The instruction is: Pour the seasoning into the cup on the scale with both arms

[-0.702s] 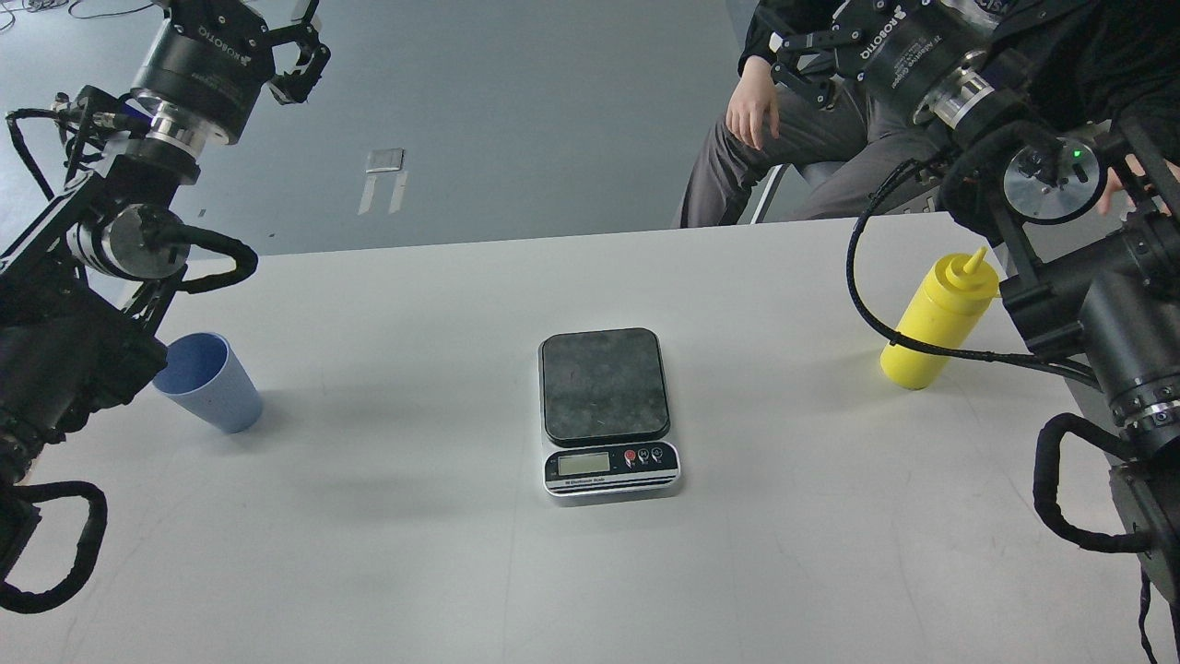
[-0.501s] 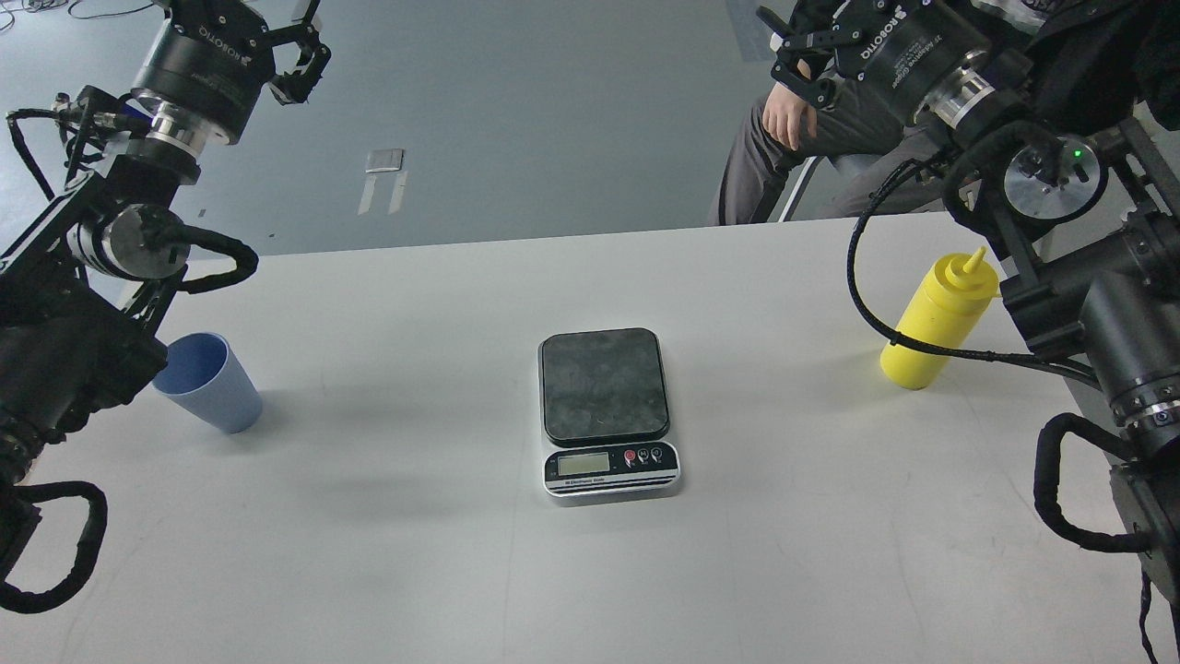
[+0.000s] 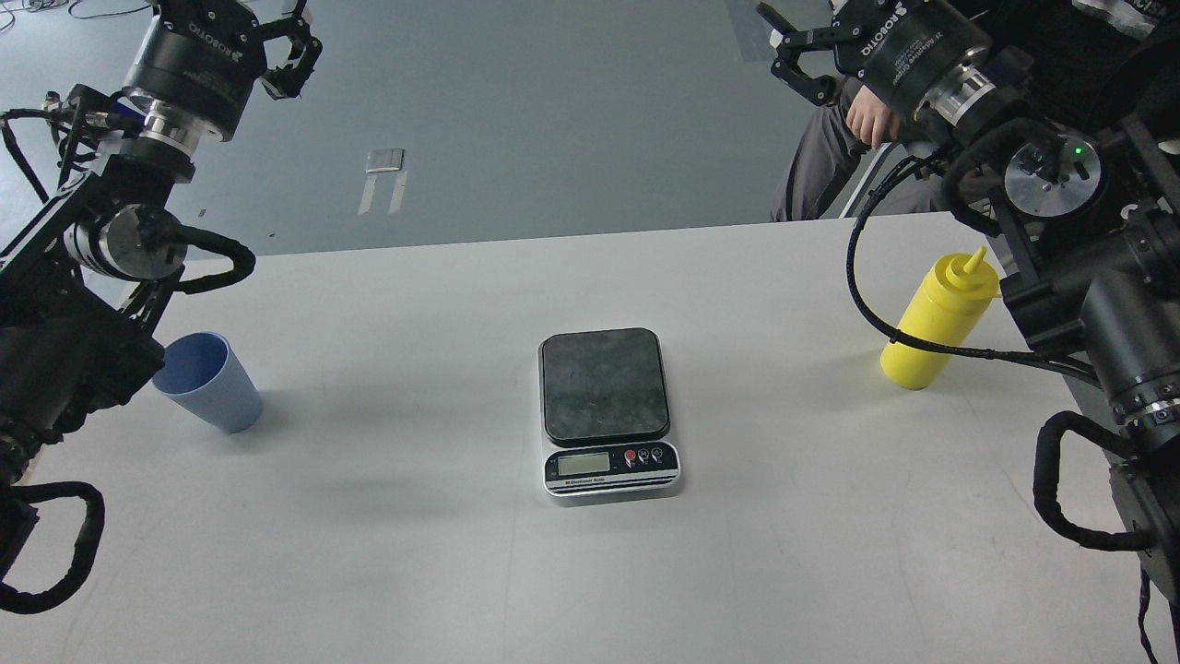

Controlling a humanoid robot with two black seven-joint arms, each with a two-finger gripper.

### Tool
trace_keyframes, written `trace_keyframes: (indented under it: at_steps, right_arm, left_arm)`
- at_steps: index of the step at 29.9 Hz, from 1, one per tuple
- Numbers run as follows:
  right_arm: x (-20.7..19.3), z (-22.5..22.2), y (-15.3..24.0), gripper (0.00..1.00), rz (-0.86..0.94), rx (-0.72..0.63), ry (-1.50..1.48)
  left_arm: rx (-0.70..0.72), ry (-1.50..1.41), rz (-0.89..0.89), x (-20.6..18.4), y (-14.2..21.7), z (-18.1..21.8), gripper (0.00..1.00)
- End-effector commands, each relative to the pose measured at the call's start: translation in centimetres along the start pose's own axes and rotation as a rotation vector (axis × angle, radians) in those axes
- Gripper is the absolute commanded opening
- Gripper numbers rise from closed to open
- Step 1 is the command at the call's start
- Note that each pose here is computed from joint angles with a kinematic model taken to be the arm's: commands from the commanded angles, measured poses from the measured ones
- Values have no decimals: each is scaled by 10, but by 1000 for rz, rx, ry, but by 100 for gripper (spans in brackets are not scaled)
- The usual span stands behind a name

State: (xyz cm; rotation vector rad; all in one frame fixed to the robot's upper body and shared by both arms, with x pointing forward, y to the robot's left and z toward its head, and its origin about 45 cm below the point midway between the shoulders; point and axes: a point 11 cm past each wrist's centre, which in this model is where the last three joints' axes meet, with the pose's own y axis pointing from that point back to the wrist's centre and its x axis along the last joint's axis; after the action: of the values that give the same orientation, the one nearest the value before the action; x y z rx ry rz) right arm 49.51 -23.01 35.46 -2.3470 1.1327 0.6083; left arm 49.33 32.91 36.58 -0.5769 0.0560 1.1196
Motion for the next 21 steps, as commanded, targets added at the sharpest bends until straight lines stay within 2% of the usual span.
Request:
trace_keyframes:
  at_steps: [1, 21]
  right_arm:
    - [0, 0, 0, 99, 1, 0, 1]
    - [1, 0, 1, 99, 3, 0, 1]
  left_arm:
    - [0, 0, 0, 0, 0, 0, 98]
    - [6, 2, -6, -3, -1, -3, 98]
